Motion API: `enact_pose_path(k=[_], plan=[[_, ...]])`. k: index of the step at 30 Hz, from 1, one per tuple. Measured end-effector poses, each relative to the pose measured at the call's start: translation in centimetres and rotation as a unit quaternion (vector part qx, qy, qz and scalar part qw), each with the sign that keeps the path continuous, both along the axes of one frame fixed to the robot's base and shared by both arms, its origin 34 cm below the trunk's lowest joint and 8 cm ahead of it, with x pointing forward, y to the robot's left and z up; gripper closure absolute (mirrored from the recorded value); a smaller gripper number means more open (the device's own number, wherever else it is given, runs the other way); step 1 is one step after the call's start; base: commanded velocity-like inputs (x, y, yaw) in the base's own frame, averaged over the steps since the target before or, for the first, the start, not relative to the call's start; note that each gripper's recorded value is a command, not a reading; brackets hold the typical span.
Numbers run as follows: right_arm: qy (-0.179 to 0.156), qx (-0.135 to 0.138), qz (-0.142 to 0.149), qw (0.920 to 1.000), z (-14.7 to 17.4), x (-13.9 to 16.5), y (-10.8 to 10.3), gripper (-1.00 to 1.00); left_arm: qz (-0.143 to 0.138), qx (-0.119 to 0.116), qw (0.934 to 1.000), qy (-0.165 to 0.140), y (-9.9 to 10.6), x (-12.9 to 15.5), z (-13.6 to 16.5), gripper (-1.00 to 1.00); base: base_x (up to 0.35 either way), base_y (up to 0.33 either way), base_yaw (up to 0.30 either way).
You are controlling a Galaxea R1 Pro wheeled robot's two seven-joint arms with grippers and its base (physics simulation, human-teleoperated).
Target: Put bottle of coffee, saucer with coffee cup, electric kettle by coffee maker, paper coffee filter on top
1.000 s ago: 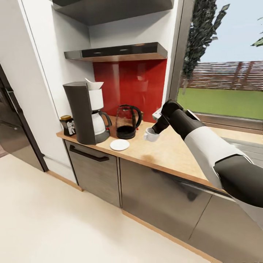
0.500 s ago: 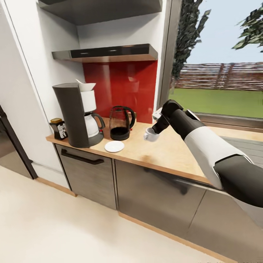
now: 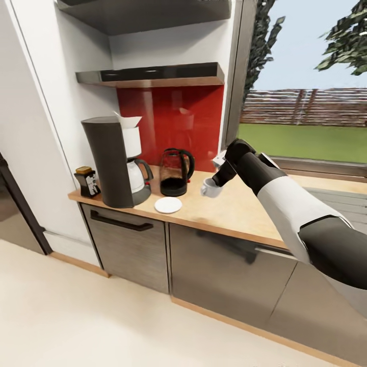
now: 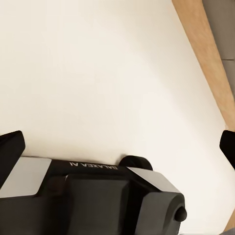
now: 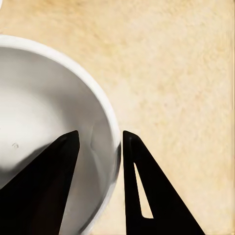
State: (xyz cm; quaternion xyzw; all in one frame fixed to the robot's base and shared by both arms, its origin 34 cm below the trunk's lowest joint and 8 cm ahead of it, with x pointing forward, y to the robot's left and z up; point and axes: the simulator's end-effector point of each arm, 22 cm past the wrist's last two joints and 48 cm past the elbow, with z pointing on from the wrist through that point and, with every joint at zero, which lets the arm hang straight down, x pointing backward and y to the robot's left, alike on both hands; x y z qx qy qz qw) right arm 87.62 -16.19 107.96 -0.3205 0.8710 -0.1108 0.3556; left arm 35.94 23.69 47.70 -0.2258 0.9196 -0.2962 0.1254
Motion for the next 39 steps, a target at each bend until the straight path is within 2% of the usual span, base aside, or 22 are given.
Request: enact_pose_path(k=[9, 25, 39], plan=[[-0.003, 0.000, 0.000, 1.0000, 0.4, -0.2, 0.0, 1.00, 0.000, 0.000, 1.0000, -0.003, 0.1, 0.2, 0.1, -1.00, 0.000, 0.084, -0.248], [-0.004, 0.001, 0.000, 1.0000, 0.6, -0.2, 0.0, 1.00, 0.000, 0.001, 1.0000, -0.004, 0.1, 0.3, 0.2, -1.00, 0.004, 0.293, -0.043], [-0.009, 0.001, 0.000, 1.0000, 1.4, -0.5, 0.0, 1.00, 0.000, 0.001, 1.0000, -0.010, 0.1, 0.6, 0.4, -1.00, 0.027, 0.119, -0.185]])
